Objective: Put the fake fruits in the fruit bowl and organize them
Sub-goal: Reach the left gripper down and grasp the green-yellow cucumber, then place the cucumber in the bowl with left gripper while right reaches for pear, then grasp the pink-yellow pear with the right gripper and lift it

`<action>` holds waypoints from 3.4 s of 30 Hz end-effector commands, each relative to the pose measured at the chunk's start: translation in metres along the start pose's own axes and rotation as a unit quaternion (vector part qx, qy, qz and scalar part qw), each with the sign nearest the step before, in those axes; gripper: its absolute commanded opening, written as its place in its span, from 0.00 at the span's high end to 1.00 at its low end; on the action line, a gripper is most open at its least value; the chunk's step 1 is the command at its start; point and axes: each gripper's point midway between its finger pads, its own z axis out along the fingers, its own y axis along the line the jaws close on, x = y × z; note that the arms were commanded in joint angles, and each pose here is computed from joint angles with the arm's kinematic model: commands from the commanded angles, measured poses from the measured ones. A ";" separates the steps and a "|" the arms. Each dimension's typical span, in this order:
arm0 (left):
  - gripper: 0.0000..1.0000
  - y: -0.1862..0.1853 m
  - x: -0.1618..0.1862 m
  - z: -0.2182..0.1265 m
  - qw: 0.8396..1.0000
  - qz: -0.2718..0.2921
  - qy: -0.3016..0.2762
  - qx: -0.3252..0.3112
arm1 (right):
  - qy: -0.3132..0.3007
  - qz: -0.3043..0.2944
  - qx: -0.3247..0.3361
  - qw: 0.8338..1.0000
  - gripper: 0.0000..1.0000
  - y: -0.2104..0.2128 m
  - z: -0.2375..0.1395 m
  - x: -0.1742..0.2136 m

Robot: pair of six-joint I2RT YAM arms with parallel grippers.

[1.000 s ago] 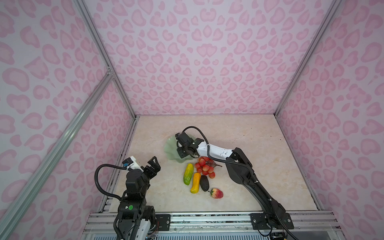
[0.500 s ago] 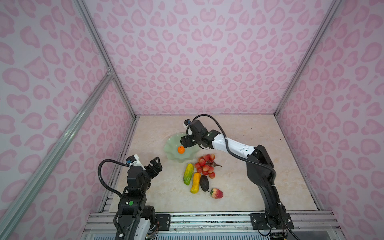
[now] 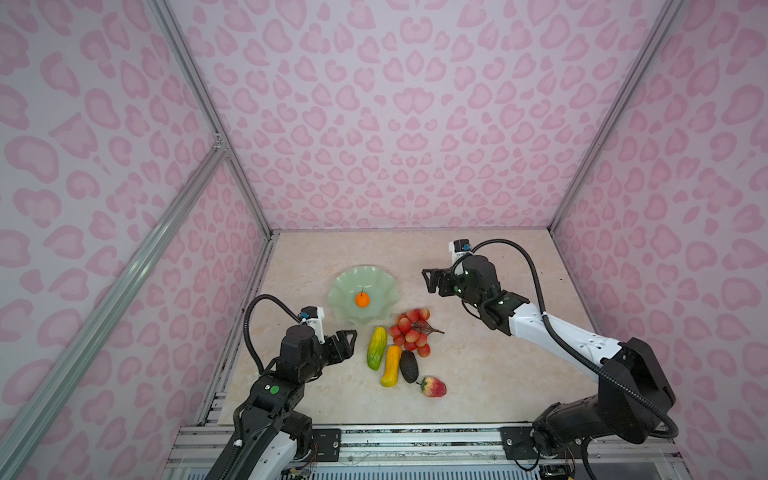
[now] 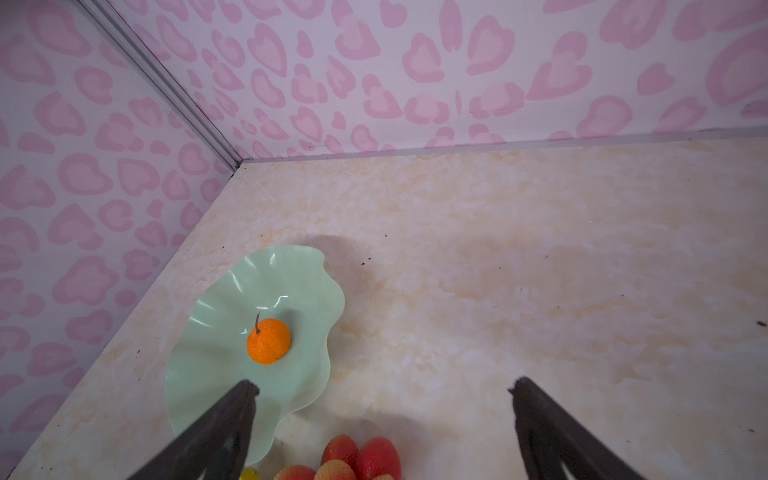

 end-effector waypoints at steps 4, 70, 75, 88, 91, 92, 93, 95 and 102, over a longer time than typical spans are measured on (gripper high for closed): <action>0.21 -0.006 0.017 0.019 0.998 0.040 0.030 -0.029 | 0.012 0.014 0.030 0.999 0.04 -0.026 -0.009 0.003; 0.58 0.056 -0.083 0.156 0.948 0.083 0.152 -0.266 | 0.057 0.038 0.056 0.996 0.07 -0.075 -0.090 0.059; 0.46 0.053 -0.073 0.165 0.953 0.060 0.167 -0.248 | 0.096 0.028 0.045 0.994 0.08 -0.075 -0.098 0.086; 0.26 -0.039 -0.173 0.082 0.990 0.065 -0.033 -0.119 | 0.222 -0.139 -0.102 0.960 0.09 0.017 -0.121 0.181; 0.23 -0.051 -0.187 0.046 0.988 0.069 -0.100 -0.099 | 0.251 -0.166 -0.121 0.946 0.11 0.031 -0.127 0.209; 0.22 -0.051 -0.190 0.033 0.986 0.068 -0.122 -0.096 | 0.260 -0.174 -0.125 0.942 0.11 0.033 -0.129 0.218; 0.21 -0.051 -0.191 0.023 0.983 0.066 -0.140 -0.095 | 0.265 -0.182 -0.127 0.938 0.11 0.035 -0.131 0.224; 0.17 -0.047 -0.190 0.000 0.978 0.059 -0.180 -0.093 | 0.270 -0.203 -0.131 0.932 0.11 0.040 -0.135 0.236; 0.02 -0.007 -0.160 -0.048 0.959 0.008 -0.257 -0.123 | 0.301 -0.237 -0.123 0.916 0.13 0.045 -0.128 0.260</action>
